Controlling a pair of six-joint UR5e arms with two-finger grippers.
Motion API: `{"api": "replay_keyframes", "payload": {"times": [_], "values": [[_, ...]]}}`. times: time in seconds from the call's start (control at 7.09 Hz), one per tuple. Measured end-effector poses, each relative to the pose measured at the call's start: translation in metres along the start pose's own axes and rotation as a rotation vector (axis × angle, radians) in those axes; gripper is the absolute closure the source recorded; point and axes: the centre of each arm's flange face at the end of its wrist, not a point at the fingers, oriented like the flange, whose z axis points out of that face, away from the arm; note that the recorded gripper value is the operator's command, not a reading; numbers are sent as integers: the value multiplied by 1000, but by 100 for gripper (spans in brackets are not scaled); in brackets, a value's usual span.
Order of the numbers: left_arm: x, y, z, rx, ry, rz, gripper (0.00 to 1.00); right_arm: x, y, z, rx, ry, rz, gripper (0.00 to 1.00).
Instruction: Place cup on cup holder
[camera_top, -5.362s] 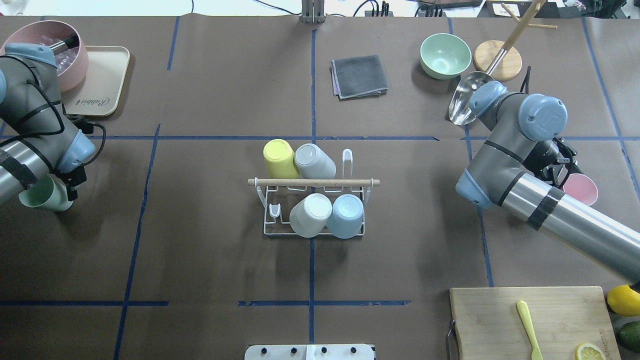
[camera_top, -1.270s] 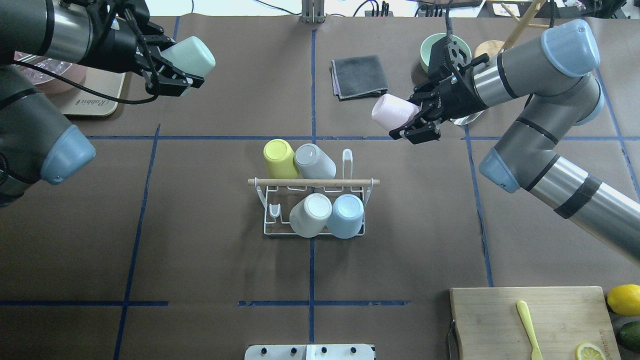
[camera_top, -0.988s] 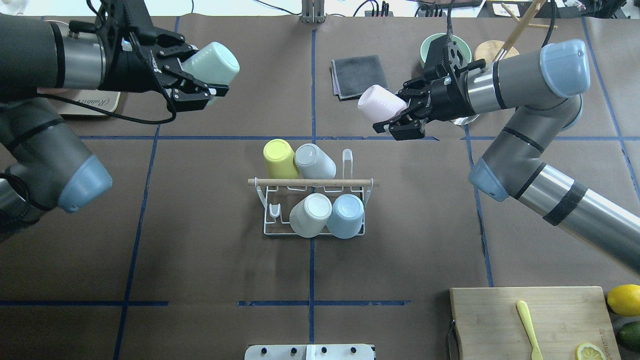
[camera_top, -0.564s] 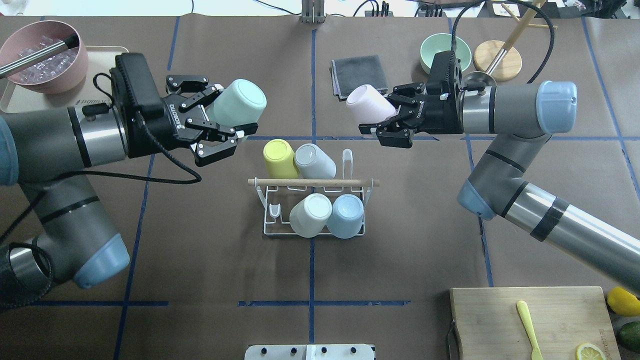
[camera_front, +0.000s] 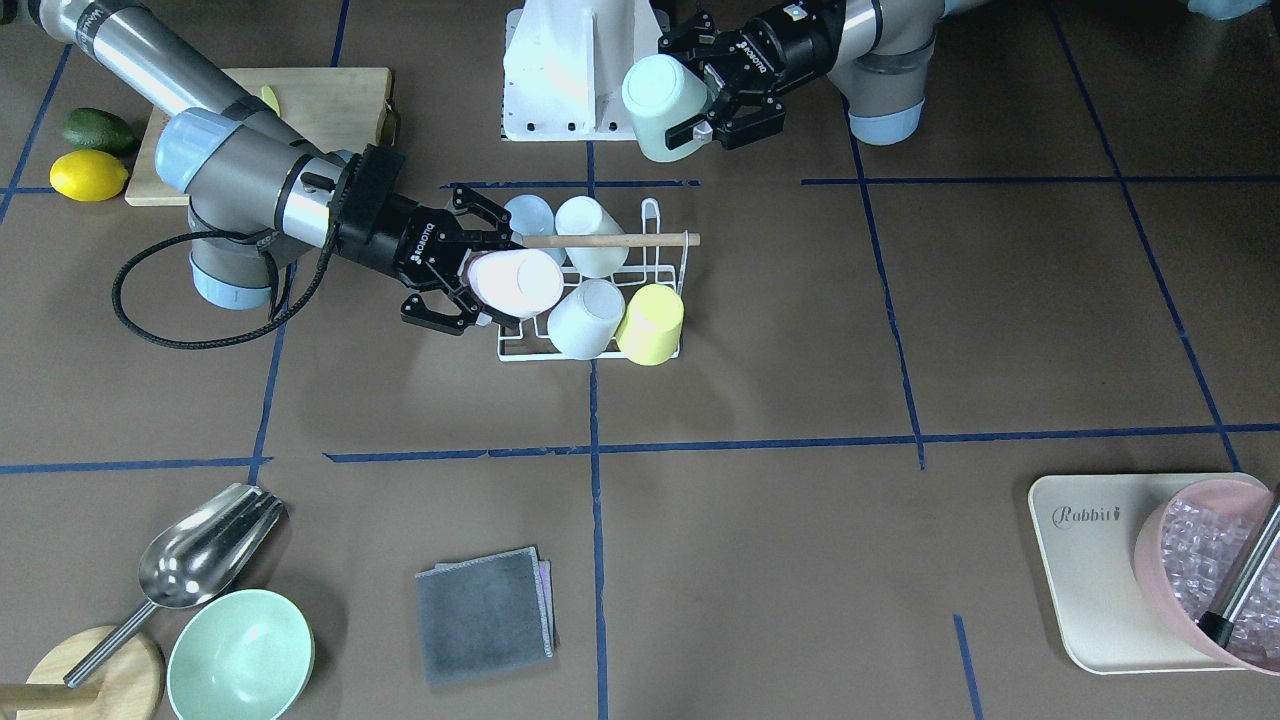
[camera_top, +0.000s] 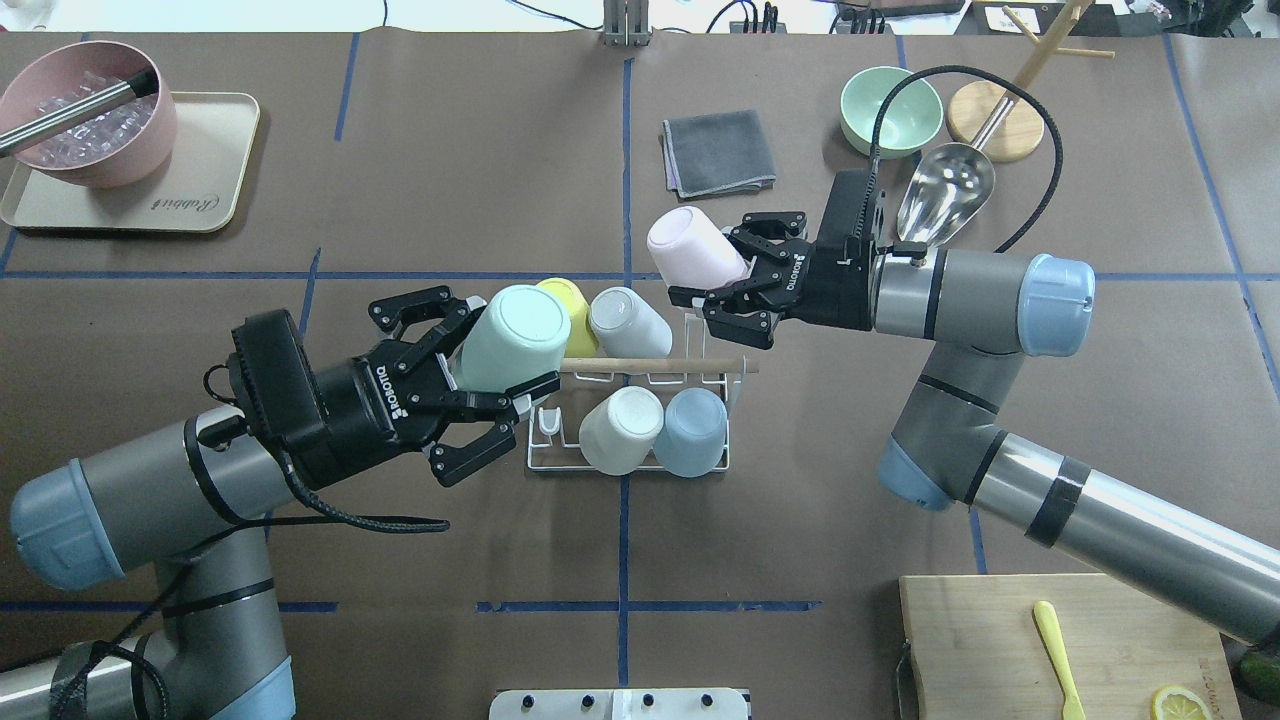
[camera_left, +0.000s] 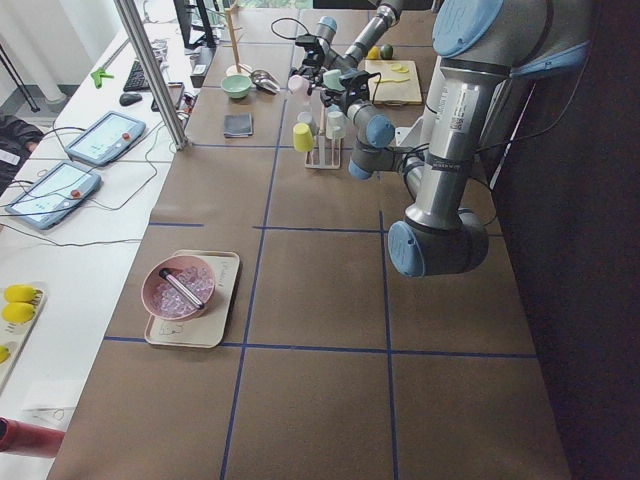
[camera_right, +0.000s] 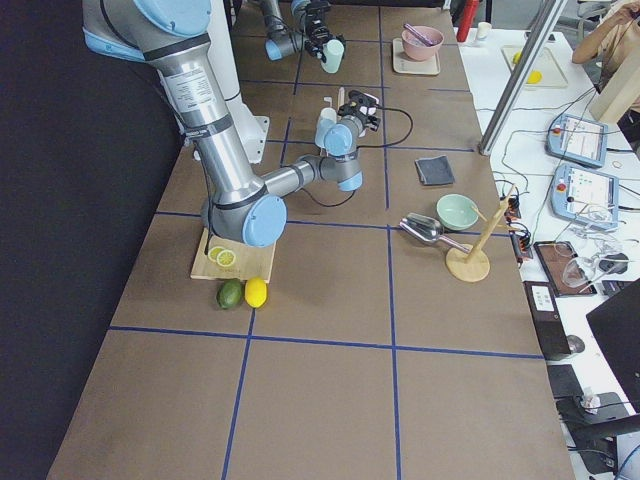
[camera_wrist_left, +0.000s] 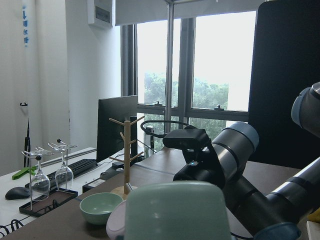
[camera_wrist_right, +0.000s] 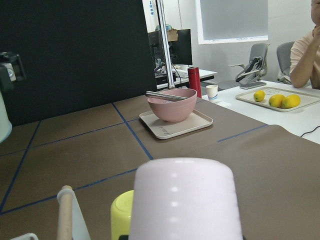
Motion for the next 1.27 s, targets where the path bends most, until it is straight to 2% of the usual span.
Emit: {"api": "replay_keyframes", "payload": {"times": [0.42,1.27], "values": [[7,37,9,-8,-1,63,95,-11,6,6,27,13,-22,95],[1,86,23,-92,-14,94,93,-19,16,9,19,15,-40,89]]}}
